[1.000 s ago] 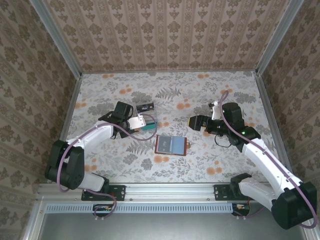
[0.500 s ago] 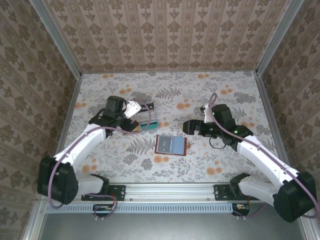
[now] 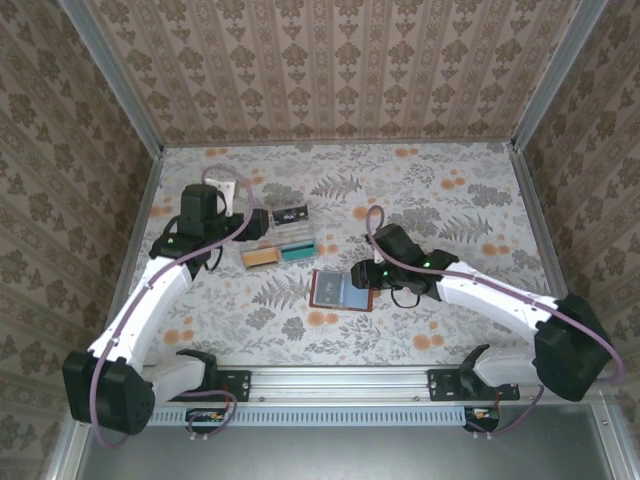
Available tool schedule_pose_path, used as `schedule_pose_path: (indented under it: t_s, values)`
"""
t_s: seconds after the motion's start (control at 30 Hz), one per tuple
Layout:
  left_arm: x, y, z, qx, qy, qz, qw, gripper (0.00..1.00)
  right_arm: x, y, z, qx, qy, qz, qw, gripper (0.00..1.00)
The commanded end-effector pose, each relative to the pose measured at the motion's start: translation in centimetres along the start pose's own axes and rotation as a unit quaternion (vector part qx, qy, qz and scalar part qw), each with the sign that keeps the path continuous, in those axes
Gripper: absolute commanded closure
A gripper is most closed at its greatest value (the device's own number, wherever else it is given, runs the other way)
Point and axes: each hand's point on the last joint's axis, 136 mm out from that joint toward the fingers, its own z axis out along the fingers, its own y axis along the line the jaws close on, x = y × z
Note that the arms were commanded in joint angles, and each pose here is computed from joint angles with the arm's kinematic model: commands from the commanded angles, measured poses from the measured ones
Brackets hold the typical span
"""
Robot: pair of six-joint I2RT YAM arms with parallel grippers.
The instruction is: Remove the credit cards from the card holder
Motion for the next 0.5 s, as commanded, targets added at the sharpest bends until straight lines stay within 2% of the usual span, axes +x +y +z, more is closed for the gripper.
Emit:
schedule_pose_path:
  t_s: [0.0,0.03,0.17,0.23,0.3,0.47]
  values:
    - [0.1,-0.6,-0.9,0.024,-0.022,-0.068,0.997,0.0,0.3,-1.7,1.0,0.065,0.002,0.03,0.997,0.64]
    - [0.5,-0.5,-1.0,0.022,-0.017,-0.078,0.997,0.0,0.8,-2.1,1.6,0.075,0.01,0.037,0.996,0.65]
    - [2.9,-1.9,-1.0,0.056,0.023,-0.13,0.99,0.11,2.0,-3.8,3.0,0.113,0.025,0.055,0.992,0.72]
    - [4.2,-2.9,-0.8,0.076,0.041,-0.152,0.985,0.25,2.5,-4.4,3.6,0.125,0.034,0.056,0.99,0.74]
    - [5.7,-4.1,-0.5,0.088,0.063,-0.168,0.98,0.33,3.0,-4.9,4.2,0.136,0.042,0.054,0.988,0.76]
    - [9.7,-8.5,0.5,0.122,0.115,-0.162,0.972,0.4,3.8,-5.5,5.3,0.137,0.046,0.058,0.988,0.79]
